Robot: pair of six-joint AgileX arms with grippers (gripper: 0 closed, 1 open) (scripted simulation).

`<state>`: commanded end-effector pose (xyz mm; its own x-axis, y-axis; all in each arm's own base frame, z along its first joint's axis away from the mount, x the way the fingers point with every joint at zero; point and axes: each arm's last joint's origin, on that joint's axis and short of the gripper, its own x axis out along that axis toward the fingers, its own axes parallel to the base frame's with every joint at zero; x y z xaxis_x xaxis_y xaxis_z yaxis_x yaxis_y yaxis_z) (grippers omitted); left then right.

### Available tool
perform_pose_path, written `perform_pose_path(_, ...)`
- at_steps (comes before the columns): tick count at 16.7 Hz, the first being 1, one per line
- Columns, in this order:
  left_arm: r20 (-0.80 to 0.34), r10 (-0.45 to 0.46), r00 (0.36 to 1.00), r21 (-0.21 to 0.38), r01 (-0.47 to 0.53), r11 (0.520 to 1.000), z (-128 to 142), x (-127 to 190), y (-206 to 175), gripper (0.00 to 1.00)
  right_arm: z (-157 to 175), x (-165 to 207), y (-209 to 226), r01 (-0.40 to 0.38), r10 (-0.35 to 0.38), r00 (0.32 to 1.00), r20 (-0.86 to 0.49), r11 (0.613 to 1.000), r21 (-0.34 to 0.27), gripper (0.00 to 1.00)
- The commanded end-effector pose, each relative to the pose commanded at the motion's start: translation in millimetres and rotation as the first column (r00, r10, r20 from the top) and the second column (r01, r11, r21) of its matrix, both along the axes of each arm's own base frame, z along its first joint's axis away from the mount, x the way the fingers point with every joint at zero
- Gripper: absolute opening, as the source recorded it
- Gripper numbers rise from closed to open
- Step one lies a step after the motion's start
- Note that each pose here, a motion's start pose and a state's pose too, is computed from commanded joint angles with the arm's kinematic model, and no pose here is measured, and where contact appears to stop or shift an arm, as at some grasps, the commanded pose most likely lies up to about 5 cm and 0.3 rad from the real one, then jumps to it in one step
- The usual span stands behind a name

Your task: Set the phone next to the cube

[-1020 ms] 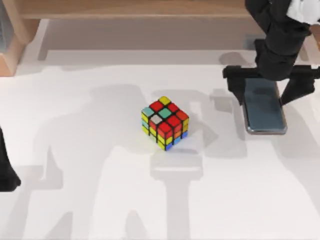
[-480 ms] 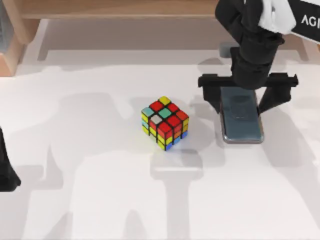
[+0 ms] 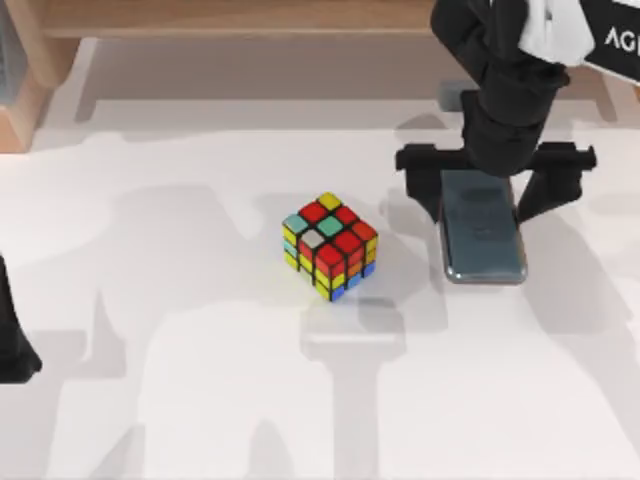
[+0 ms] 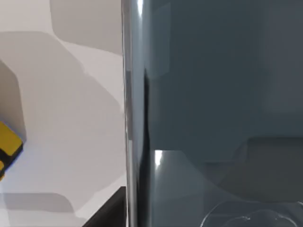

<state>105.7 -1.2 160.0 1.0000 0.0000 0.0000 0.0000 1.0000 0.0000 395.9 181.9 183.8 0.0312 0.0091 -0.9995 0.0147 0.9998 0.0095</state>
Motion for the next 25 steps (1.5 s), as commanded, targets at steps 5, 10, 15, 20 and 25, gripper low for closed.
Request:
perform_pose_path(5,0.0,0.0,1.0,0.0,0.0,1.0,0,0,0,1.0,13,0,1,-0.002,0.001,0.999,0.046,1.0,0.019,0.0)
perform_pose_path(10,0.0,0.0,1.0,0.0,0.0,1.0,0,0,0,1.0,30,0,2,-0.005,0.0,0.994,0.107,0.999,0.045,0.0)
perform_pose_path(15,0.0,0.0,1.0,0.0,0.0,1.0,0,0,0,1.0,46,0,2,-0.011,-0.002,0.985,0.171,0.997,0.072,0.0)
perform_pose_path(20,0.0,0.0,1.0,0.0,0.0,1.0,0,0,0,1.0,59,-1,3,-0.017,-0.005,0.975,0.223,0.995,0.096,0.0)
perform_pose_path(25,0.0,0.0,1.0,0.0,0.0,1.0,0,0,0,1.0,63,0,3,-0.022,-0.007,0.967,0.254,0.994,0.11,0.0)
